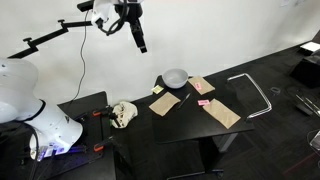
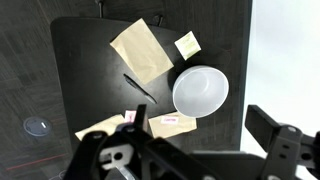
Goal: Put the black pen inside the grey bowl
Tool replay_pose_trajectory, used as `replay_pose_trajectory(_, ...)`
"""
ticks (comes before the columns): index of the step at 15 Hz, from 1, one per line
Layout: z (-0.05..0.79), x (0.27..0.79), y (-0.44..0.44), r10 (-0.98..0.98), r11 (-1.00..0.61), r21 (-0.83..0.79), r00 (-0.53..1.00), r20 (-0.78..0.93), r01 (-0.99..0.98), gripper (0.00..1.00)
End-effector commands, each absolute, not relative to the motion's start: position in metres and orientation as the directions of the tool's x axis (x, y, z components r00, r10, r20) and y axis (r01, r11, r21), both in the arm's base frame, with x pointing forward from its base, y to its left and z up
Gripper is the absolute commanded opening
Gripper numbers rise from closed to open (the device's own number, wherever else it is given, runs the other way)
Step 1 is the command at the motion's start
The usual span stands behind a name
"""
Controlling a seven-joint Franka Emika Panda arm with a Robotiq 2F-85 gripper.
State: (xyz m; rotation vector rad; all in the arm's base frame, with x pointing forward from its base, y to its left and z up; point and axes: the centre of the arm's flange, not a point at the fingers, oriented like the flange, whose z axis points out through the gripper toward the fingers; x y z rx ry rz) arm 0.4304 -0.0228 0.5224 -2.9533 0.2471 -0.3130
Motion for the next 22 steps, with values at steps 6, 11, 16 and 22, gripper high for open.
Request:
replay_pose_trajectory(6, 0.499, 0.522, -0.045, 0.196, -0.977, -0.051, 0.969, 0.154, 0.205, 1.0)
replay_pose_trajectory(11, 0.451, 0.549, -0.06, 0.381, -0.924, 0.023, 0.919, 0.103, 0.381, 1.0)
replay_pose_trajectory(16, 0.402, 0.558, -0.067, 0.466, -0.885, 0.05, 0.881, 0.087, 0.463, 1.0)
replay_pose_trajectory(22, 0.375, 0.562, -0.065, 0.46, -0.888, 0.031, 0.885, 0.069, 0.459, 1.0)
